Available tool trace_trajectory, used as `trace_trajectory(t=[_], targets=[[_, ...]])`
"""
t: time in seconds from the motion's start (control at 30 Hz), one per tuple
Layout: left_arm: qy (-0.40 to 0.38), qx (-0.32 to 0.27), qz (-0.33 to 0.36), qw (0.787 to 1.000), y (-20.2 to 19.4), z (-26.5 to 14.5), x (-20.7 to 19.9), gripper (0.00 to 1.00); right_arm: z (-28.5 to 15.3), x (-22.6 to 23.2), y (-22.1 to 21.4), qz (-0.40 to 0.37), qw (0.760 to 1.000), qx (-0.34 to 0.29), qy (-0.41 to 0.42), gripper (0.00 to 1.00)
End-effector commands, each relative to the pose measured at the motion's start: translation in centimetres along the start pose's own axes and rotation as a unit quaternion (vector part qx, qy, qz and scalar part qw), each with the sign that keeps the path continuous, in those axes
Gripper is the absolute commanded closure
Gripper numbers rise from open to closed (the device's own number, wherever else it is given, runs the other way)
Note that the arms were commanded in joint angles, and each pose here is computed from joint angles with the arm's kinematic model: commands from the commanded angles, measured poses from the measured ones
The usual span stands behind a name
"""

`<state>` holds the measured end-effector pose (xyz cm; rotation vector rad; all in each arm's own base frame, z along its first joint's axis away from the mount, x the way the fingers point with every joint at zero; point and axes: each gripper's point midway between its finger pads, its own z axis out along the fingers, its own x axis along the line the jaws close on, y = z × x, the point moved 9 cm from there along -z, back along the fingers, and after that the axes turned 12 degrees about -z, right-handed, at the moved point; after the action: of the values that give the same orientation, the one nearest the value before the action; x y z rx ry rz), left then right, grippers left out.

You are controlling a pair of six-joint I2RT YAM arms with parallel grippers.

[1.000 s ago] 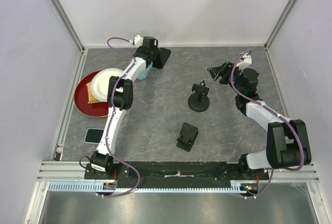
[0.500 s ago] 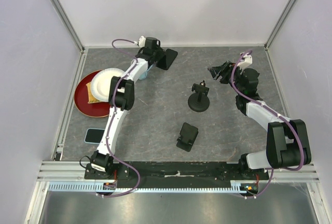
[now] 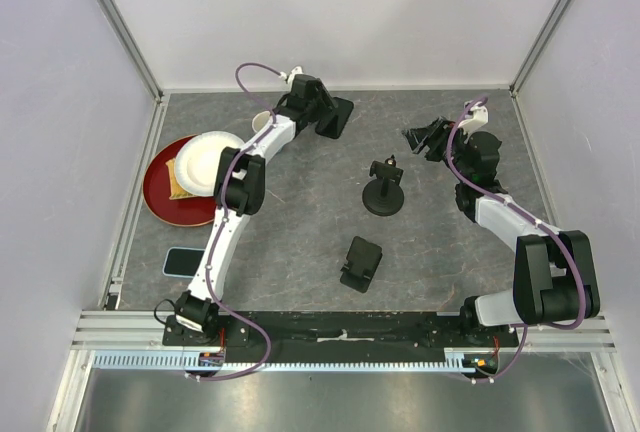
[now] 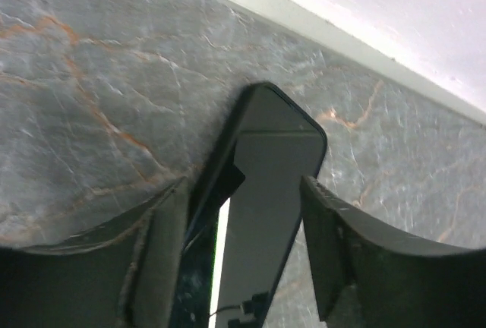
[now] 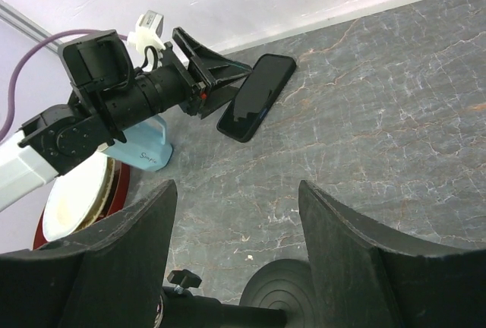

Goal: Place the phone on the phone stand

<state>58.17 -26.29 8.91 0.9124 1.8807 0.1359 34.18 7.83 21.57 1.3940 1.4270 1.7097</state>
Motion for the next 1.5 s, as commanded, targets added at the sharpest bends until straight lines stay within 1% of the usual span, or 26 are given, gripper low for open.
trace_trajectory(t=[0.0, 0.03, 0.07, 0.13, 0.2, 0.23, 0.4, 0.5, 0.57, 0.63, 0.87, 1.0, 1.03, 1.2, 1.23, 1.37, 1.4, 1.47], targets=[[-0.040, 0.044, 0.118, 0.991, -0.1, -3.4, -2.9, 0.28, 0.1, 0.1, 0.7, -0.005, 1.000, -0.017, 0.012, 0.28], [-0.045, 0.051, 0.129, 0.989, -0.3, -3.5, -3.0, 0.18, 0.1, 0.1, 0.6, -0.006, 1.000, -0.017, 0.013, 0.27], [-0.043, 0.056, 0.150, 0.986, -0.3, -3.7, -2.9, 0.13, 0.1, 0.1, 0.7, -0.006, 1.000, -0.018, 0.013, 0.28], [-0.044, 0.058, 0.174, 0.982, -0.5, -4.0, -3.3, 0.09, 0.1, 0.1, 0.7, -0.006, 1.000, -0.018, 0.012, 0.28], [-0.031, 0.069, 0.214, 0.974, -1.4, -4.2, -3.1, 0.06, 0.1, 0.1, 0.6, -0.006, 1.000, -0.017, 0.013, 0.28], [-0.025, 0.062, 0.232, 0.970, -1.2, -4.3, -3.3, 0.05, 0.1, 0.1, 0.7, -0.006, 1.000, -0.018, 0.011, 0.28], [0.009, 0.092, 0.238, 0.967, -2.6, -4.3, -2.0, 0.04, 0.1, 0.0, 0.6, -0.005, 1.000, -0.017, 0.011, 0.28], [0.022, 0.094, 0.262, 0.960, -3.3, -4.6, -2.2, 0.04, 0.1, 0.0, 0.7, -0.005, 1.000, -0.018, 0.011, 0.28], [0.041, 0.071, 0.287, 0.955, -3.1, -4.7, -2.5, 0.09, 0.1, 0.0, 0.6, -0.004, 1.000, -0.018, 0.011, 0.27], [0.055, 0.062, 0.315, 0.946, -3.7, -5.1, -2.8, 0.11, 0.1, 0.0, 0.6, -0.005, 1.000, -0.018, 0.011, 0.28], [0.087, 0.075, 0.346, 0.931, -5.4, -5.6, -2.4, 0.09, 0.1, 0.0, 0.6, -0.003, 1.000, -0.018, 0.013, 0.28], [0.101, 0.066, 0.347, 0.930, -5.2, -5.6, -2.2, 0.07, 0.1, -0.1, 0.6, -0.002, 1.000, -0.018, 0.011, 0.28], [0.100, 0.064, 0.348, 0.930, -5.1, -5.5, -2.4, 0.07, 0.1, 0.0, 0.6, -0.002, 1.000, -0.019, 0.012, 0.28], [0.114, 0.065, 0.361, 0.923, -5.3, -5.6, -2.0, 0.17, 0.0, -0.1, 0.7, -0.003, 1.000, -0.020, 0.011, 0.28], [0.117, 0.066, 0.368, 0.920, -5.3, -5.6, -1.9, 0.22, 0.0, 0.0, 0.7, -0.002, 1.000, -0.019, 0.011, 0.28], [0.125, 0.069, 0.381, 0.913, -5.5, -5.7, -1.6, 0.33, 0.0, -0.1, 0.6, -0.001, 1.000, -0.018, 0.010, 0.28], [0.121, 0.071, 0.383, 0.913, -5.5, -5.7, -1.7, 0.39, 0.0, -0.1, 0.7, -0.001, 1.000, -0.020, 0.010, 0.28], [0.119, 0.076, 0.386, 0.912, -5.6, -5.8, -1.7, 0.45, 0.0, -0.1, 0.6, -0.001, 1.000, -0.019, 0.010, 0.28]])
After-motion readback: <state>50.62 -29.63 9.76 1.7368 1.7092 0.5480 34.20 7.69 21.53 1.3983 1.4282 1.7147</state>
